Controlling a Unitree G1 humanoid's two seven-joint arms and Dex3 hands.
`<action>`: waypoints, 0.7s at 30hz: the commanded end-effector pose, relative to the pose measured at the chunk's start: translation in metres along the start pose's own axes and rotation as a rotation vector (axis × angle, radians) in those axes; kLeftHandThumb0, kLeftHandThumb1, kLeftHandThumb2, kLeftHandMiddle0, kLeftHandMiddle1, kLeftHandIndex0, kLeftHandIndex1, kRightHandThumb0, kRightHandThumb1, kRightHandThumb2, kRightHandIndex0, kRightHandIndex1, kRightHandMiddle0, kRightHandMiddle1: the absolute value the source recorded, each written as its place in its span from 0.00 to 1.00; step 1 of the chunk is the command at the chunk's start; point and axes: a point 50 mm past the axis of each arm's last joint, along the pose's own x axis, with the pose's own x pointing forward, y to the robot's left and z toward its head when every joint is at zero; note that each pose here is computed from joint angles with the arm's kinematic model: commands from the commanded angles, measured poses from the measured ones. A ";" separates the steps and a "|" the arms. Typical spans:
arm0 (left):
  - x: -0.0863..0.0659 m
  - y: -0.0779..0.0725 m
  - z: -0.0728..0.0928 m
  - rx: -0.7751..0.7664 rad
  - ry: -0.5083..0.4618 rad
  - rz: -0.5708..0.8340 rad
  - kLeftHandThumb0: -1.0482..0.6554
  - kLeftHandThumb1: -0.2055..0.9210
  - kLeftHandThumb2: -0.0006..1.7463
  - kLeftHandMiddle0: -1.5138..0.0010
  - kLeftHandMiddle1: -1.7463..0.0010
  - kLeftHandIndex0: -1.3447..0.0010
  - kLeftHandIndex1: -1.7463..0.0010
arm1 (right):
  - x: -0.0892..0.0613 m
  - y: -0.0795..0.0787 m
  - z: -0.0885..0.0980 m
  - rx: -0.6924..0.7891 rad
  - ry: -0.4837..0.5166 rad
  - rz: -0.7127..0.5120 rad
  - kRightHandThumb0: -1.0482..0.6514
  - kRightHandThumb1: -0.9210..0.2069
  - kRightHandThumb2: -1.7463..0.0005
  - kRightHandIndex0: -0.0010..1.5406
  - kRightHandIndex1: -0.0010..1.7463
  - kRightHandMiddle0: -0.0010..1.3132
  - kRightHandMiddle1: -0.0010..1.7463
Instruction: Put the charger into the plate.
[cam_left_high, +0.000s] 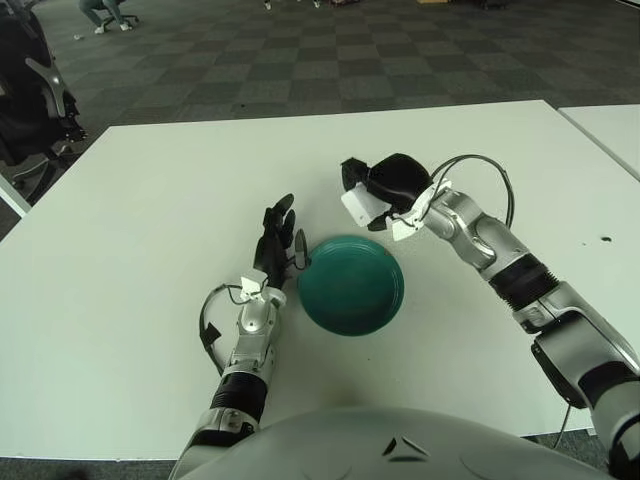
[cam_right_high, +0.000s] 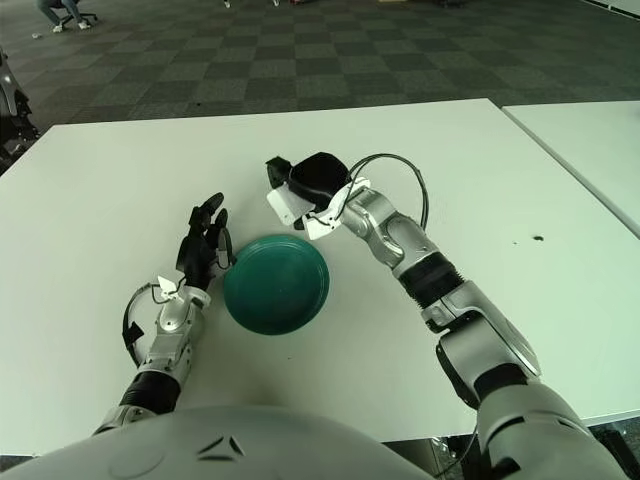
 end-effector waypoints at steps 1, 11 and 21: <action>-0.058 0.007 -0.056 -0.064 0.285 0.103 0.11 1.00 0.56 0.86 1.00 1.00 0.65 | 0.002 0.001 0.016 -0.065 -0.104 0.040 0.35 0.45 0.32 0.75 1.00 0.41 0.99; -0.059 0.009 -0.056 -0.118 0.288 0.119 0.08 1.00 0.55 0.89 1.00 1.00 0.72 | -0.007 0.030 0.035 -0.069 -0.207 0.144 0.36 0.42 0.39 0.73 1.00 0.44 0.94; -0.059 0.008 -0.058 -0.085 0.301 0.125 0.05 1.00 0.54 0.93 1.00 1.00 0.58 | -0.014 0.043 0.048 -0.096 -0.303 0.203 0.37 0.38 0.43 0.69 1.00 0.42 0.93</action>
